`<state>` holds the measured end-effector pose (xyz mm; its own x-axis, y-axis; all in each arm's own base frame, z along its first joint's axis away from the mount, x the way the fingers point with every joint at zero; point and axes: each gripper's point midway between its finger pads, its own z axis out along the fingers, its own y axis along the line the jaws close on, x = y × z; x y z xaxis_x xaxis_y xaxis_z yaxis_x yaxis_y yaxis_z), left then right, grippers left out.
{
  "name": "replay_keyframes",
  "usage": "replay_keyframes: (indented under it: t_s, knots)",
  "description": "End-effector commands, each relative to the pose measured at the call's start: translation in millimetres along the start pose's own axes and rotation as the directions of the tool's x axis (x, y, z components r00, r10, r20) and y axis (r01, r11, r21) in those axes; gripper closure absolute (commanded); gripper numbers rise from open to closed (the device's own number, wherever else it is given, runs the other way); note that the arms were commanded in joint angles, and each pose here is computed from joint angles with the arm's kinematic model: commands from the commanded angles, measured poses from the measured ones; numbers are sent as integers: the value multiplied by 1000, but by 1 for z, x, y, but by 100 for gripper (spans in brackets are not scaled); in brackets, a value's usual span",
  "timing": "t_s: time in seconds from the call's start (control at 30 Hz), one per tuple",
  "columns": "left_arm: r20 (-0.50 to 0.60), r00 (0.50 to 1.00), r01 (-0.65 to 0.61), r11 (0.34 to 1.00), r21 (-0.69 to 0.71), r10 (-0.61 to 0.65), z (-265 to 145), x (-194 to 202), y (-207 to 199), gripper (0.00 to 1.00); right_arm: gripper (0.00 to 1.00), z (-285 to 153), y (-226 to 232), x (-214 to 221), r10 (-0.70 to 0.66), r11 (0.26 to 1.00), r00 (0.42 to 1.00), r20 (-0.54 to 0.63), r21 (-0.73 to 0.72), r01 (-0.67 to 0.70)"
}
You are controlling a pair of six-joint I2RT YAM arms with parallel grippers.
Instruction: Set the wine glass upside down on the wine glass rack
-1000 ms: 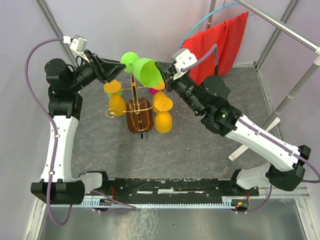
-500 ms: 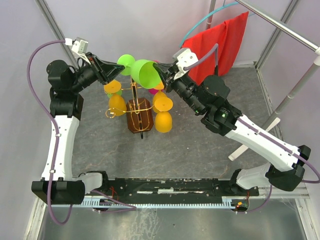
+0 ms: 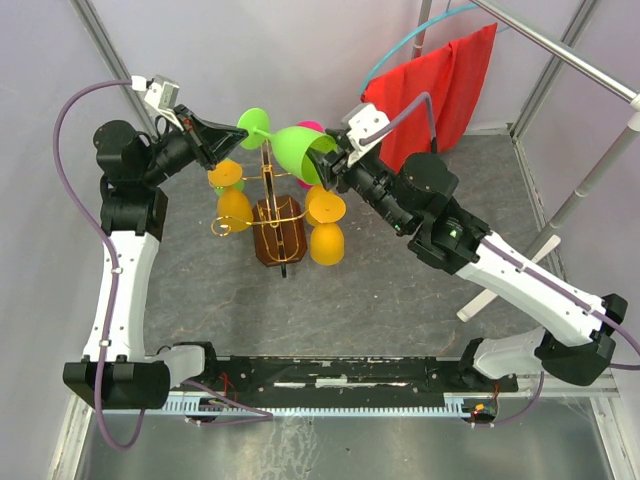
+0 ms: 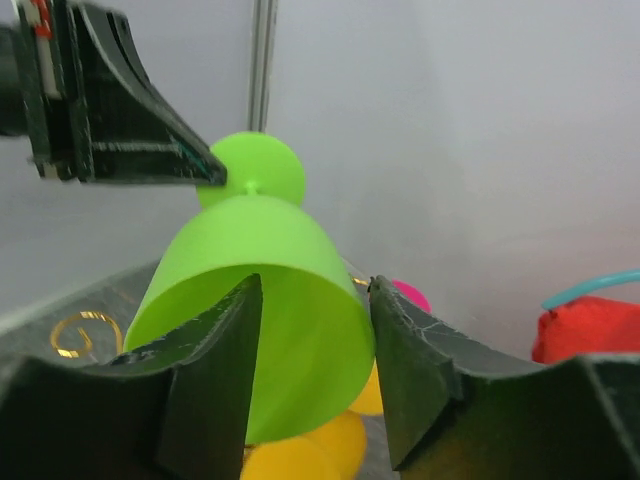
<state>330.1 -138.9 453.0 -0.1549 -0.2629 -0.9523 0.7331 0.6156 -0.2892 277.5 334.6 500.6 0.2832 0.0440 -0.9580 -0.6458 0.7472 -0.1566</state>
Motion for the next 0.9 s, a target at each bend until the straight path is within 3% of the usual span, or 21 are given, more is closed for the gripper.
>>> replay_keyframes:
  t_s: [0.0, 0.27, 0.43, 0.53, 0.87]
  knots:
    - [64, 985, -161, 987, -7, 161, -2, -32, -9, 97, 39, -28, -12, 5, -61, 998, 995, -82, 5, 61]
    - [73, 947, -308, 950, -52, 311, 1, -55, -1, 97, 25, -87, -35, 6, -140, 990, 958, -252, -10, 142]
    - [56, 906, -421, 907, 20, 419, 0, -52, -11, 97, 22, -101, -47, -12, -138, 989, 947, -289, 4, 146]
    - [36, 877, -481, 875, 61, 480, -3, -44, -17, 97, 22, -91, -45, -37, -122, 992, 961, -250, -5, 125]
    - [77, 729, -683, 714, 155, 680, -3, -28, -58, 97, 26, -14, 17, -37, -68, 977, 969, -238, -210, 17]
